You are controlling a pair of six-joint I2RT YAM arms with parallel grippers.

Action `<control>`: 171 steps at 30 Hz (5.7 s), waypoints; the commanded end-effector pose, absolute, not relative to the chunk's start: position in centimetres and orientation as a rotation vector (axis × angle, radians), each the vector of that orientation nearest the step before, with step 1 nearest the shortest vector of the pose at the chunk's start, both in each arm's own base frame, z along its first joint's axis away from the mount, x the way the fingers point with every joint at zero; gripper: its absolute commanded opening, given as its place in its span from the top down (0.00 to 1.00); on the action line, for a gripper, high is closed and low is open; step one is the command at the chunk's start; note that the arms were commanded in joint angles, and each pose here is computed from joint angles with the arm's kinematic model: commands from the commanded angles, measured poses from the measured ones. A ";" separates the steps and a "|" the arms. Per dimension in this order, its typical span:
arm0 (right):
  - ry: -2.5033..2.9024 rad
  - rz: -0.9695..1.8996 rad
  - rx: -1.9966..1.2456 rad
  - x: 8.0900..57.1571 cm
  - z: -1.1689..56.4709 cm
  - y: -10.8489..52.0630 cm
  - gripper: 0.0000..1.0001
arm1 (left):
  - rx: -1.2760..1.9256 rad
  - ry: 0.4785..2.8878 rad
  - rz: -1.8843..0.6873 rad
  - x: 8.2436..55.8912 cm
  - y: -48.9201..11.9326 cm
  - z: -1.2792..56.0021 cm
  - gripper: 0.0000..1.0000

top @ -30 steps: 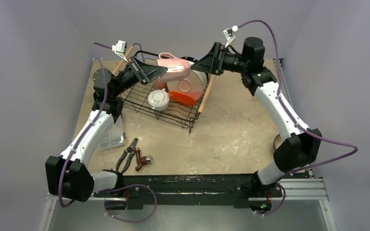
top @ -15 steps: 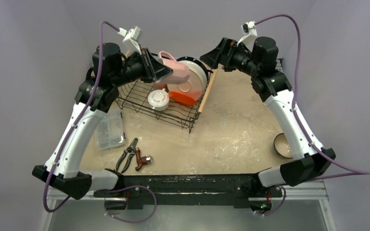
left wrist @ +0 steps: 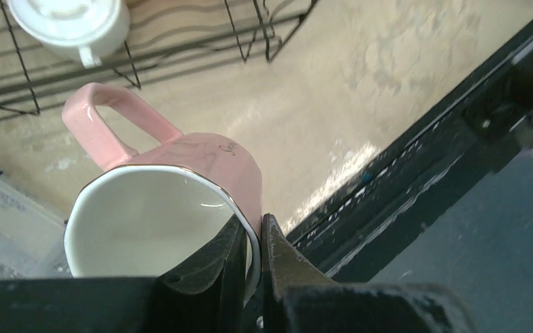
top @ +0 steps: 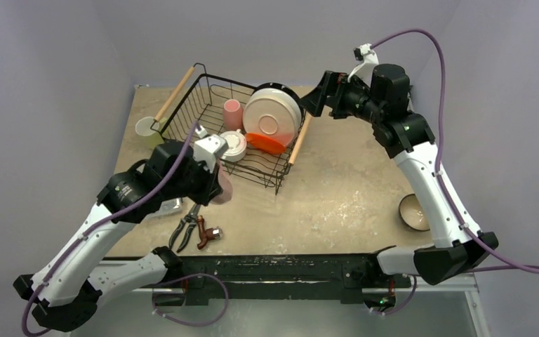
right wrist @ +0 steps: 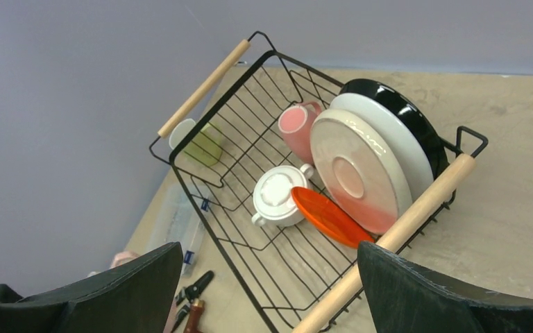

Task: Load the mixed dishes into the dish rack
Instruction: Place the cup at the center of the board, then pick up the cup at the center of the board, then turn the cup upside down in the dish rack.

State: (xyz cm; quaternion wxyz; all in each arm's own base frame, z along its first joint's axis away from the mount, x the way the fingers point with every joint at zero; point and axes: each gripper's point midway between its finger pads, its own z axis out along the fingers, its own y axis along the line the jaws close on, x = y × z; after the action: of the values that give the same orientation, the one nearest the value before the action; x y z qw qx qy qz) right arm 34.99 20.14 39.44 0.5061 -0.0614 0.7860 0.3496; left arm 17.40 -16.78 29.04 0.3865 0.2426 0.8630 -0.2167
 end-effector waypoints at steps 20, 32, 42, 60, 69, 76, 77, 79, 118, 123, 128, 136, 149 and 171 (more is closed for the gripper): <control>1.938 0.785 -0.191 30.8 38.4 19.1 0.01 | 1.232 2.194 -0.322 15.6 -25.6 14.2 1.00; 2.041 0.712 -0.166 30.3 36.1 18.0 0.01 | 1.182 2.224 -0.332 15.2 -25.1 12.3 0.48; 2.071 0.554 -0.304 30.1 35.3 19.7 0.01 | 0.961 1.967 -0.488 14.8 -22.3 30.8 0.32; 1.551 0.553 -1.666 14.1 22.8 39.3 0.18 | -0.071 1.441 -0.368 15.7 -0.9 49.7 0.23; 1.537 0.541 -1.914 13.3 16.0 40.5 0.27 | -0.133 1.518 -0.531 15.2 -2.8 46.9 0.23; 1.630 0.464 -1.938 13.8 11.9 41.2 0.37 | -0.071 1.649 -0.497 15.2 -4.3 45.0 0.24; 1.644 0.441 -1.935 14.1 11.3 41.1 0.40 | -0.066 1.653 -0.495 15.2 -4.4 45.1 0.24; 1.662 0.405 -1.905 14.6 10.6 41.0 0.45 | -0.061 1.654 -0.495 15.2 -4.5 45.1 0.24; 1.658 2.025 -0.419 30.9 50.6 30.4 1.00 | 0.302 1.344 -0.432 23.4 -16.6 58.4 0.01; 1.551 1.992 -0.347 31.8 50.5 28.0 1.00 | 0.159 1.599 -0.645 26.7 -19.0 55.4 0.07; 1.444 1.680 -0.437 32.8 51.2 26.6 1.00 | -0.014 1.764 -1.032 28.1 -20.8 54.2 0.17; 1.201 1.205 -0.707 31.6 52.5 25.3 1.00 | -0.376 1.733 -1.902 30.5 -23.6 55.7 0.23; 0.873 1.113 -0.875 26.8 53.8 26.8 1.00 | -0.688 1.925 -2.260 29.6 -27.7 51.9 0.10; 0.755 1.312 -0.935 22.7 53.4 27.9 1.00 | -0.460 1.845 -2.296 29.0 -28.5 53.7 0.08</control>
State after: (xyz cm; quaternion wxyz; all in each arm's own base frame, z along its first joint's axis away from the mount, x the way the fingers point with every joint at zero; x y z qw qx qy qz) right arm 27.19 28.41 50.57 0.6243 -0.3690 0.4038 0.5577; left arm 29.95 -28.54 50.32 0.0378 -0.2082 0.6409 -0.7379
